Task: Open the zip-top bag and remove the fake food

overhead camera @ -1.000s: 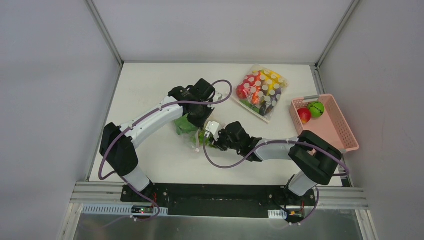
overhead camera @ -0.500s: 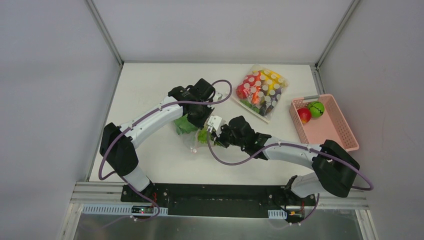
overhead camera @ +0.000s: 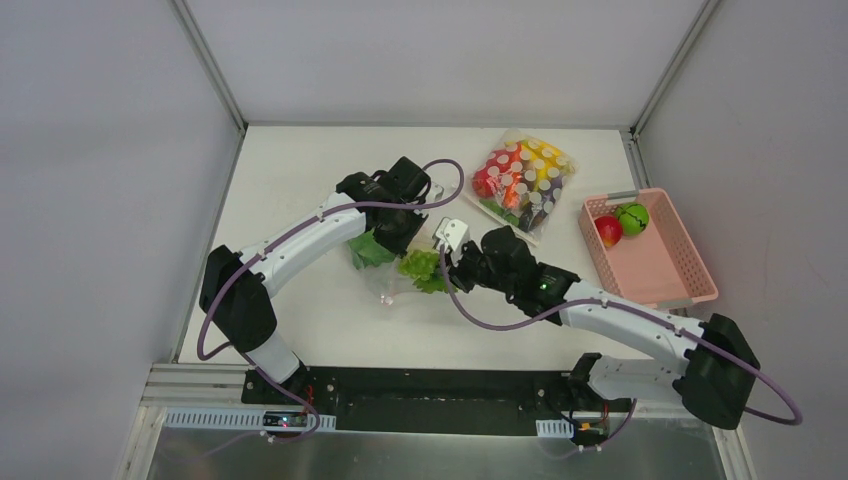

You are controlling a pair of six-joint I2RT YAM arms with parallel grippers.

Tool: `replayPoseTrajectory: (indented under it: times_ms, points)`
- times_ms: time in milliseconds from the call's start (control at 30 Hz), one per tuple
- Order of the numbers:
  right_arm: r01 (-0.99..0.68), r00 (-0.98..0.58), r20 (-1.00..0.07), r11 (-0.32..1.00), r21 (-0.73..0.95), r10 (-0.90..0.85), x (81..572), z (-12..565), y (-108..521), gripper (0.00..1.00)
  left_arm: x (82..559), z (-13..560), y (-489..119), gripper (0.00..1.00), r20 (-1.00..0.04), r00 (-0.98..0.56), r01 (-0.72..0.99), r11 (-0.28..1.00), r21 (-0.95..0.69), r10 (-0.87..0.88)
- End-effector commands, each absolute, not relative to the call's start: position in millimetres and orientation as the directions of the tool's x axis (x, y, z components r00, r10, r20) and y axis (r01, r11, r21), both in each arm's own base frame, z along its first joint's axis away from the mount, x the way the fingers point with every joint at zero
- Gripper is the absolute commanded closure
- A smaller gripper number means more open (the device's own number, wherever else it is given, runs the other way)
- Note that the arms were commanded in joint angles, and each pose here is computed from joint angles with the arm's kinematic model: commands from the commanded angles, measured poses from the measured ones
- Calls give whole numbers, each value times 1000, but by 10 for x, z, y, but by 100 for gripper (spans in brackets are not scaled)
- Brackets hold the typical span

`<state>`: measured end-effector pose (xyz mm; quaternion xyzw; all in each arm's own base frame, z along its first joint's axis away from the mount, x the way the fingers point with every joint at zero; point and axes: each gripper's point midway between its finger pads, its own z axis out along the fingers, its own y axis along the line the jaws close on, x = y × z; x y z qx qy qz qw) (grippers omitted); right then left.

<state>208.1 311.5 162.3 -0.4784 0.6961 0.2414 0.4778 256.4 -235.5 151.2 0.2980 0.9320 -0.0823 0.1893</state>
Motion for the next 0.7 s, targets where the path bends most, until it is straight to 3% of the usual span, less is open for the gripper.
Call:
replayPoseTrajectory:
  times_ms: [0,267,400,667]
  points:
    - [-837,-152,-916,541,-81,-371,2161,2001,2967,100,2589,1640,-2339,100,-423,-746,578,816,-25,515]
    - [-553,-303,-896,825,-112,-324,2434,2139,2165,100,2600,1615,-2330,100,-416,-748,575,818,-18,517]
    - [-327,-322,-918,937,-121,-231,2567,2292,1623,100,2604,1619,-2323,100,-417,-747,574,819,-12,517]
    - [224,-317,-946,974,-4,69,2878,2406,363,100,2596,1646,-2334,100,-425,-745,576,817,-21,514]
